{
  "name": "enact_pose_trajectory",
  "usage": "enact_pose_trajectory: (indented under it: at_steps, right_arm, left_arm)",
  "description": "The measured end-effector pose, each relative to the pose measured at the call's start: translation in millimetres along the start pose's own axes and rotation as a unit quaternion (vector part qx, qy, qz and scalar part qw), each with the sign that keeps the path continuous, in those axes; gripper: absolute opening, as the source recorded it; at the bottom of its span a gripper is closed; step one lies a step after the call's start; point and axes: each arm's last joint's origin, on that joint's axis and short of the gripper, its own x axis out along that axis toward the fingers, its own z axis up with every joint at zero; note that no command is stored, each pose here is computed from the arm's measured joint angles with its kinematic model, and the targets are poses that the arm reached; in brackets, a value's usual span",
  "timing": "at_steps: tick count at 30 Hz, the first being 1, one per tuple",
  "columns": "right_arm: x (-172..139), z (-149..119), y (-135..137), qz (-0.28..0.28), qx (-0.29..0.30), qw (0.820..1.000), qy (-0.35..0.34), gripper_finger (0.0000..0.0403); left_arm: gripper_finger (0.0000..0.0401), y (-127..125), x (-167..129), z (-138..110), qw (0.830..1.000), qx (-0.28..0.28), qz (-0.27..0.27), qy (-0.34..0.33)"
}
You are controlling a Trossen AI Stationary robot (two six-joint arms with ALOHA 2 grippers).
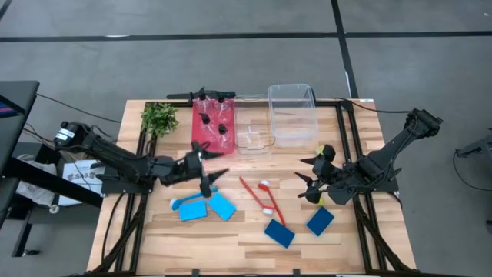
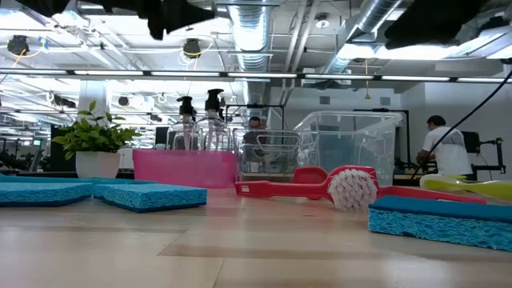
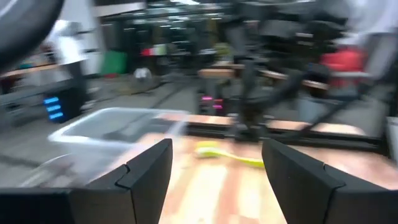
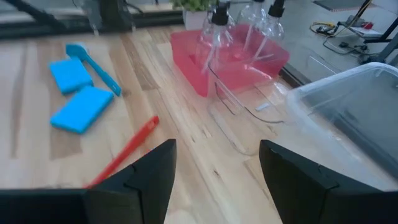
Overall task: Pick & Place Kitchen Sink Supplies
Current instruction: Put the green dish brush into the right transparent bin
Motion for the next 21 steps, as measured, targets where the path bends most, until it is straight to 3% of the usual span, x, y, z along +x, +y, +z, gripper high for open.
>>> enact_pose_trajectory:
  at_steps: [7,13,21]
  right_arm:
    - [-0.3,10.2,6.3,0.023,0.06,0.997,-0.032,0.0224]
    - [0.6,20.2,9.3,0.037,0.115,0.991,-0.059,0.0224]
    - [6.8,23.6,13.5,0.102,0.132,0.985,-0.03,0.0224]
  left_arm:
    - [0.025,-18.1,-9.4,2.8,0.989,0.001,-0.148,-0.016]
    - [0.025,-19.0,-13.0,4.7,0.979,-0.005,-0.202,-0.015]
    - [0.025,-13.2,-26.2,2.6,0.963,-0.042,-0.26,0.058]
